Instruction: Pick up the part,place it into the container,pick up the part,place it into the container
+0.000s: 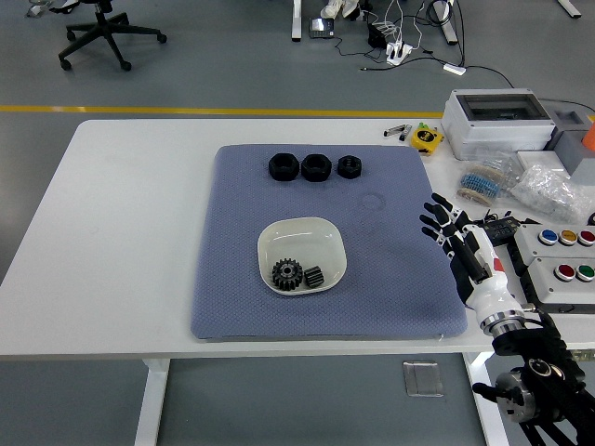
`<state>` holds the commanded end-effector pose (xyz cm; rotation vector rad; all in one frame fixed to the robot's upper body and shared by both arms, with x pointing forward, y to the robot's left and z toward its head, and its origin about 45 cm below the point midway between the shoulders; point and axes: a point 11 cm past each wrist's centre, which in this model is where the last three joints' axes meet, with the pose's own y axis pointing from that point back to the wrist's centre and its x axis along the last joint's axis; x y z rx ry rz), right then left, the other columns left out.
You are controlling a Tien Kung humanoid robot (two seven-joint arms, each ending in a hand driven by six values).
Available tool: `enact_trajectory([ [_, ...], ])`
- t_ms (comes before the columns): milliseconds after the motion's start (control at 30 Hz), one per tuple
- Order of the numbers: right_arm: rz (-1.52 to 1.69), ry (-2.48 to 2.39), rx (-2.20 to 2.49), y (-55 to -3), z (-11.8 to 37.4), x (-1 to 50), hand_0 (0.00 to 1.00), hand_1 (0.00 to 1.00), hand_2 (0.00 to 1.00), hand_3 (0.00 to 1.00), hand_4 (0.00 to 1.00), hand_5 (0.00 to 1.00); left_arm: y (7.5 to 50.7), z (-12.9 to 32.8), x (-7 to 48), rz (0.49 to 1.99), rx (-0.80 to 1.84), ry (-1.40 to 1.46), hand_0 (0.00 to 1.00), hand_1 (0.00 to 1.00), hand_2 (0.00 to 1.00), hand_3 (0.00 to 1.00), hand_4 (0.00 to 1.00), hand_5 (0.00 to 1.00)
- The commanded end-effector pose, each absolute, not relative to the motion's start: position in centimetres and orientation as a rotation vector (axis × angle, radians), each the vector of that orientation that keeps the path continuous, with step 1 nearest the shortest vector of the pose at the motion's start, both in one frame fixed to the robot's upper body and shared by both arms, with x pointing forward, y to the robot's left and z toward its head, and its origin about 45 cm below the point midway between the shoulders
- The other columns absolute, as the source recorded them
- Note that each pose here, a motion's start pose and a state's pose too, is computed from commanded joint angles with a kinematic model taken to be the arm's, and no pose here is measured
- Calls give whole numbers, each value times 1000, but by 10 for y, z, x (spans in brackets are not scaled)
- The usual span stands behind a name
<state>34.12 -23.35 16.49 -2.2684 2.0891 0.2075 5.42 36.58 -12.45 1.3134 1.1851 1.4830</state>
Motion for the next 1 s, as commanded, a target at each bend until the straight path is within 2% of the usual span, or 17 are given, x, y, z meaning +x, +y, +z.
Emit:
enact_trajectory([
  [1000,178,2102,-2250,-232,166,341,897,837,862,869,998,754,365,-124,55,1481,1311,1185,829,765,795,575,485,738],
])
